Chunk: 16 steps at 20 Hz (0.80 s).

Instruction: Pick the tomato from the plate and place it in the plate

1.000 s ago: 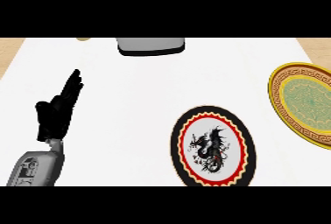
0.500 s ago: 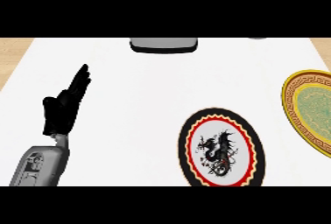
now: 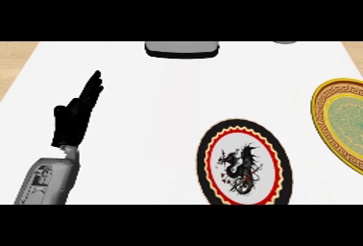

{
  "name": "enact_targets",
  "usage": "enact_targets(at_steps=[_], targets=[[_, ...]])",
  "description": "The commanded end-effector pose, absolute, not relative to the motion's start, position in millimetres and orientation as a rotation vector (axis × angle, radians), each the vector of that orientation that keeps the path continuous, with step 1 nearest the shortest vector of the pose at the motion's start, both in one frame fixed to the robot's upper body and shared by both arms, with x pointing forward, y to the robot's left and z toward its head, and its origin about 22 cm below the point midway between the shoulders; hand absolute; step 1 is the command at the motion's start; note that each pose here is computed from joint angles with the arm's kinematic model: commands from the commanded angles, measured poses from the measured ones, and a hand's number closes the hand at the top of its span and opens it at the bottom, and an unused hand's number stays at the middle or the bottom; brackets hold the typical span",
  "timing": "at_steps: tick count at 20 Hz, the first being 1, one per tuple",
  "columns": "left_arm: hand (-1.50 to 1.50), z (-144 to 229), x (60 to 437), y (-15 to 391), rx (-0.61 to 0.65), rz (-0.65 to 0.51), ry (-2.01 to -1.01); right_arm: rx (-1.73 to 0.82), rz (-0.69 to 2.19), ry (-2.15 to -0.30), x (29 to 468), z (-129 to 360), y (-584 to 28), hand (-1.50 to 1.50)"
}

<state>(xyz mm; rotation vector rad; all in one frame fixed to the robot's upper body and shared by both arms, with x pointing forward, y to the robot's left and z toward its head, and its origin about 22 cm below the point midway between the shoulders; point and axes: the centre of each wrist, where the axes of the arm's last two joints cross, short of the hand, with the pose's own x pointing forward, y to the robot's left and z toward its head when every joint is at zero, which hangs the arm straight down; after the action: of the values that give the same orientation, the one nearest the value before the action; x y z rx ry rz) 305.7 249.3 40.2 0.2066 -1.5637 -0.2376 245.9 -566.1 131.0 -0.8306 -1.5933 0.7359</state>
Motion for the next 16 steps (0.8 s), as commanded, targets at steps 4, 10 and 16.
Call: enact_targets(at_steps=[4,10,16], targets=[[0.0,41,308,247,0.214,-0.234,-1.569,-0.919,0.94,-1.454,287,91,-525,1.5],[0.0,36,314,256,0.192,-0.232,-1.556,-0.782,0.853,-1.312,308,50,-499,-1.5],[0.0,34,301,242,0.213,-0.233,-1.574,-0.694,0.761,-1.371,325,28,-475,-1.5]])
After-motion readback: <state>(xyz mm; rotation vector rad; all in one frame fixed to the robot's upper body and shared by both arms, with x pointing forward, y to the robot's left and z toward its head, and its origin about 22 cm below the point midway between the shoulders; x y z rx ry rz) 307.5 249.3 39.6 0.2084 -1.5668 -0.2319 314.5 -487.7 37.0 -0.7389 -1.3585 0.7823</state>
